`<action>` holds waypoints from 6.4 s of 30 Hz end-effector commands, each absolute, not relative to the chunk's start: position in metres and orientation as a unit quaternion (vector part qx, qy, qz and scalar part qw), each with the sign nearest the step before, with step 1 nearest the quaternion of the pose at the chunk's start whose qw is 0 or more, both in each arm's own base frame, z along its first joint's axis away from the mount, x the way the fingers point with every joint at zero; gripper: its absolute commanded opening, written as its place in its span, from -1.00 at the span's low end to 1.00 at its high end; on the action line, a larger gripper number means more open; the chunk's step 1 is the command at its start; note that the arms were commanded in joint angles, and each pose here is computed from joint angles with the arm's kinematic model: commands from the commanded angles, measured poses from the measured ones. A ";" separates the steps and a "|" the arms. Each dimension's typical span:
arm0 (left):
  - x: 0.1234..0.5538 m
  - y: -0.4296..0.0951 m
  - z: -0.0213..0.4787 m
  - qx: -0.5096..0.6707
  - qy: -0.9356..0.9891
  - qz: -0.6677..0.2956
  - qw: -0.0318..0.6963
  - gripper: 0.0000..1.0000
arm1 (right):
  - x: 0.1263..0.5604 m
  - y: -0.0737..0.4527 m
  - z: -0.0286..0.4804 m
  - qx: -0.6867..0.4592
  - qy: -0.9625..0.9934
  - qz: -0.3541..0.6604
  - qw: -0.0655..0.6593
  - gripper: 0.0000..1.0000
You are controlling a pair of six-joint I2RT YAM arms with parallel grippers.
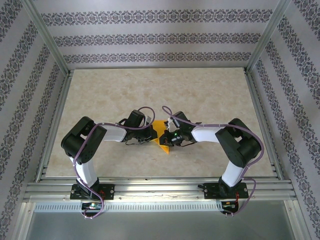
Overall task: Fold a paper plane with a square sheet of paper (pick it up from the middle)
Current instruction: Third fold the triangle at the center of the table, then fourth fold the wing at the center of the table.
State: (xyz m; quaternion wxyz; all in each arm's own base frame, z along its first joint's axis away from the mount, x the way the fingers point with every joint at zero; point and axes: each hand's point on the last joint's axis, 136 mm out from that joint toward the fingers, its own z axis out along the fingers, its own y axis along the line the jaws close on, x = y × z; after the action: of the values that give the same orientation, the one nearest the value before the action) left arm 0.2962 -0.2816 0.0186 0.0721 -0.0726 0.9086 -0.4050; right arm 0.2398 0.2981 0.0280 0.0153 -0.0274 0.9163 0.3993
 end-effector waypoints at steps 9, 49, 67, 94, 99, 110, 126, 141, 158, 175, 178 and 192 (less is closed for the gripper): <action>0.280 -0.269 -0.005 -0.090 0.925 -0.366 0.044 -0.93 | 0.238 0.295 -0.008 -0.002 0.934 0.358 0.002 -0.97; 0.278 -0.260 -0.015 -0.103 0.933 -0.343 0.038 -1.00 | 0.177 0.266 0.003 -0.020 0.924 0.380 -0.035 -0.84; 0.283 -0.245 -0.003 -0.226 0.892 -0.376 0.110 -1.00 | 0.224 0.234 0.049 0.006 0.918 0.389 0.070 -0.77; 0.291 -0.208 0.075 -0.156 0.894 -0.372 0.195 -0.09 | 0.268 0.285 0.031 -0.023 0.922 0.383 0.047 -0.47; 0.294 -0.208 0.071 -0.164 0.890 -0.383 0.183 -0.10 | 0.270 0.286 0.032 -0.024 0.921 0.386 0.048 -0.53; 0.294 -0.213 0.058 -0.169 0.892 -0.390 0.156 -0.14 | 0.271 0.283 0.038 -0.023 0.914 0.401 0.050 -0.84; 0.302 -0.204 0.054 -0.190 0.890 -0.387 0.148 0.06 | 0.272 0.287 0.062 -0.023 0.875 0.480 0.056 -0.95; 0.306 -0.210 0.052 -0.194 0.884 -0.403 0.135 0.08 | 0.275 0.285 0.071 -0.004 0.845 0.531 0.064 -1.00; 0.318 -0.225 0.060 -0.191 0.860 -0.453 0.136 0.09 | 0.278 0.281 0.079 0.006 0.835 0.544 0.077 -1.00; 0.330 -0.230 0.055 -0.200 0.842 -0.482 0.135 0.03 | 0.274 0.277 0.073 0.010 0.837 0.542 0.072 -1.00; 0.332 -0.230 0.058 -0.200 0.835 -0.493 0.142 -0.03 | 0.273 0.277 0.072 0.009 0.838 0.542 0.069 -0.98; 0.339 -0.235 0.065 -0.193 0.820 -0.517 0.151 -0.41 | 0.272 0.263 0.046 0.026 0.866 0.496 0.067 -0.86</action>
State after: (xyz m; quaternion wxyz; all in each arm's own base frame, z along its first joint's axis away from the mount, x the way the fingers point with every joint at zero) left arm 0.3328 -0.2370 0.0582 0.1371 -0.1974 0.8310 -0.5017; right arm 0.2737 0.2703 0.0549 0.0627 0.0280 0.8554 0.5134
